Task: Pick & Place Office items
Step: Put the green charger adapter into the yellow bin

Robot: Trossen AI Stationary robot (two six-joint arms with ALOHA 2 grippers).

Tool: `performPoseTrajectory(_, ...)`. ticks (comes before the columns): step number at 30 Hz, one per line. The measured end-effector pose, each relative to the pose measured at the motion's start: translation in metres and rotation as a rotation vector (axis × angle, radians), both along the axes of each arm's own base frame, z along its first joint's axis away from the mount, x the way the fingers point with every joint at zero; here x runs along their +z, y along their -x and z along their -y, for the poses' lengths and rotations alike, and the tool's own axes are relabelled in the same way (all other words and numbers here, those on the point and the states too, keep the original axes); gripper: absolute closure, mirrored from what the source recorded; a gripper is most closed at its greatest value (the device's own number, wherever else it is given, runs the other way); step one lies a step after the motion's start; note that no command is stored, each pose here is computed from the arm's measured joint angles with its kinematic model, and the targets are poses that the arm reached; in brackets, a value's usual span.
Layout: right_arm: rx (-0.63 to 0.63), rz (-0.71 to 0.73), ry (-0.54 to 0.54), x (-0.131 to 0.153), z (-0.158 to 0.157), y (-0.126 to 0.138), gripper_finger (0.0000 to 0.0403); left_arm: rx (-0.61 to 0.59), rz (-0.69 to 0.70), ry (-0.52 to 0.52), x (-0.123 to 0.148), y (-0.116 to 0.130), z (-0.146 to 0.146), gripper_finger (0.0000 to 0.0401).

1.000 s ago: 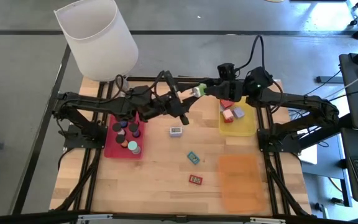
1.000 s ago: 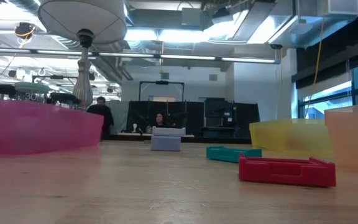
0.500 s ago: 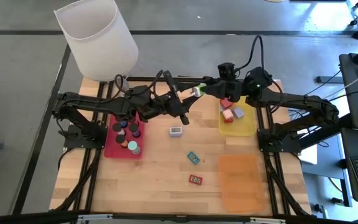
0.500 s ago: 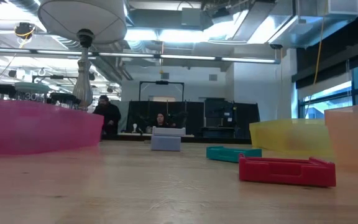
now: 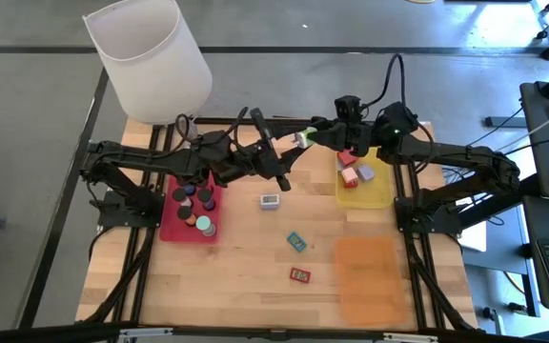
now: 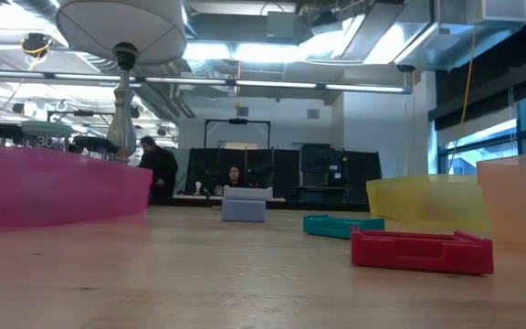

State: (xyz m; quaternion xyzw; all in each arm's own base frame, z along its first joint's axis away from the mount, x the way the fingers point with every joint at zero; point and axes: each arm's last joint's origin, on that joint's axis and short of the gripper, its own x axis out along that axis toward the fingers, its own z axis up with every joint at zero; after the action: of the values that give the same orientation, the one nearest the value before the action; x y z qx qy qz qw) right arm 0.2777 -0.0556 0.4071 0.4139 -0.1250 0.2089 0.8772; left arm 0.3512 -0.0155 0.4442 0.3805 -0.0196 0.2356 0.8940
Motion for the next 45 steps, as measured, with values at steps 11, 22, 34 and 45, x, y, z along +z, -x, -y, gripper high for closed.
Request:
performPoseTrajectory(11, 0.021, -0.1, 0.036, -0.007, 0.047, 0.015, 0.0255, 0.228, 0.048, 0.126, 0.001, 0.005, -0.001, 0.0158)
performPoseTrajectory(22, -0.014, -0.537, 0.015, -0.056, 0.093, 0.038, 0.0245, 0.297, 0.239, 0.523, -0.008, 0.006, -0.004, 0.0157)
performPoseTrajectory(34, -0.289, -1.176, 0.181, -0.103, 0.099, 0.099, 0.0247, 0.293, 0.308, 0.8, -0.025, 0.005, -0.006, 0.0157)
performPoseTrajectory(45, -0.708, -1.851, 0.492, -0.125, 0.106, 0.122, 0.0247, 0.285, 0.34, 0.843, -0.025, 0.005, -0.006, 0.0157)
